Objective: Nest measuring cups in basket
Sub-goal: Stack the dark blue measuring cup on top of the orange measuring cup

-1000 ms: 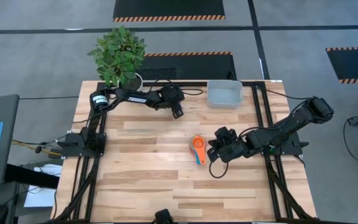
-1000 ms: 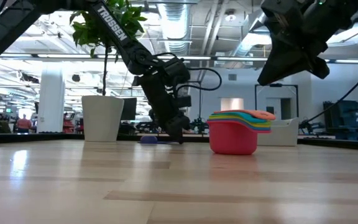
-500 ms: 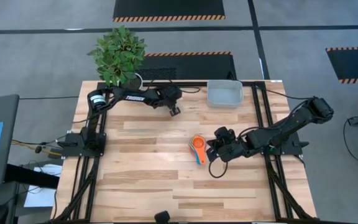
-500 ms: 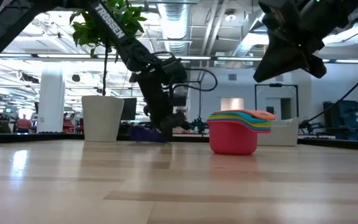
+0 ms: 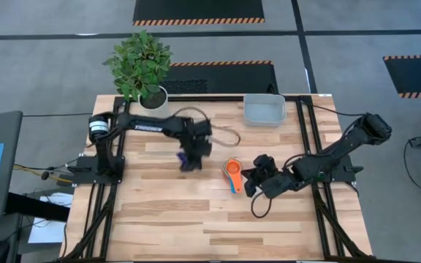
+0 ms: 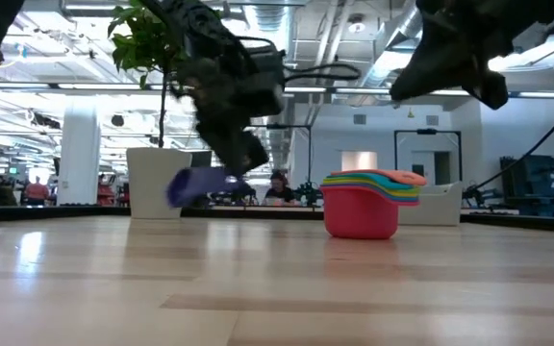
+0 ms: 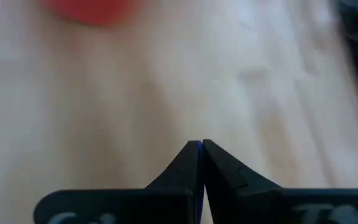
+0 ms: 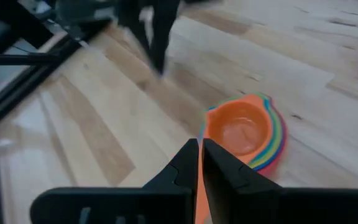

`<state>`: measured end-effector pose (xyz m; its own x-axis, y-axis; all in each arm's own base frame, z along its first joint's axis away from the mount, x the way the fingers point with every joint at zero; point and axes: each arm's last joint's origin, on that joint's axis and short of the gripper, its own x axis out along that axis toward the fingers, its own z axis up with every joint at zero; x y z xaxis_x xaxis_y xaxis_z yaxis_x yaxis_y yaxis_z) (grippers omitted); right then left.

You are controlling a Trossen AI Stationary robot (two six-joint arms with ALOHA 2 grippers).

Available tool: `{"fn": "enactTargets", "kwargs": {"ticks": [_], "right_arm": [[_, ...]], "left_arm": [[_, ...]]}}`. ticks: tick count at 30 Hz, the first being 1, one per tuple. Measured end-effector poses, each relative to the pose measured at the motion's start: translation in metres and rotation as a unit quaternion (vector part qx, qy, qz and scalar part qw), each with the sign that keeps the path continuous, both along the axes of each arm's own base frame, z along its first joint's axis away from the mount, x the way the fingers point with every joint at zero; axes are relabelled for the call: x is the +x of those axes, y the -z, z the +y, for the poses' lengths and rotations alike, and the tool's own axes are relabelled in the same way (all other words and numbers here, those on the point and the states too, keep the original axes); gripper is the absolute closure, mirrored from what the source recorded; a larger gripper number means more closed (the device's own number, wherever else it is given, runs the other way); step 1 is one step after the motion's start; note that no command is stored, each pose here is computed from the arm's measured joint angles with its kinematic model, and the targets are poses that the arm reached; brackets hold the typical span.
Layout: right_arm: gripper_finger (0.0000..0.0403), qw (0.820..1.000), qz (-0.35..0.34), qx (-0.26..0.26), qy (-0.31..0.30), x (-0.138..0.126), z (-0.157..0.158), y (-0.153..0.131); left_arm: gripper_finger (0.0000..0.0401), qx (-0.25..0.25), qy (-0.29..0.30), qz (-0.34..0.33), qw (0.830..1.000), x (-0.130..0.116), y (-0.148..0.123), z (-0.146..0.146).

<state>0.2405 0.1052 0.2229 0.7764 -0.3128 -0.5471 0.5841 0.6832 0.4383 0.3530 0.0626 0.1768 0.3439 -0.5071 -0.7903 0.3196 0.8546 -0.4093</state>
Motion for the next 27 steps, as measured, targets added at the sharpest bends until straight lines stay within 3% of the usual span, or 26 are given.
{"fn": "enactTargets", "kwargs": {"ticks": [2,4,9,13,17,21,27], "right_arm": [[0.0356,1.0,-0.011,-0.003,-0.003,0.002,0.006,0.001],[0.0356,1.0,-0.012,-0.004,-0.01,0.003,0.011,0.004],[0.0356,1.0,-0.026,0.006,-0.017,0.012,0.019,0.014],[0.0356,0.999,-0.03,0.02,-0.024,0.021,0.024,0.022],[0.0356,0.998,-0.039,0.03,-0.031,0.027,0.028,0.028],[0.0356,0.998,-0.044,0.037,-0.035,0.031,0.031,0.033],[0.0356,0.997,-0.052,0.042,-0.043,0.03,0.037,0.033]], "left_arm": [[0.0399,-0.018,0.039,0.011,0.999,-0.004,0.014,-0.02],[0.0399,0.002,0.059,0.023,0.998,-0.008,0.029,-0.039],[0.0385,0.094,0.046,0.017,0.994,-0.007,0.039,-0.07],[0.0355,0.117,0.048,0.015,0.992,-0.005,0.04,-0.086],[0.031,0.152,0.015,0.006,0.988,-0.006,0.03,-0.092],[0.0269,0.222,-0.04,0.018,0.974,-0.013,0.016,-0.091],[0.0251,0.297,-0.047,0.014,0.954,-0.036,-0.007,-0.087]]}}
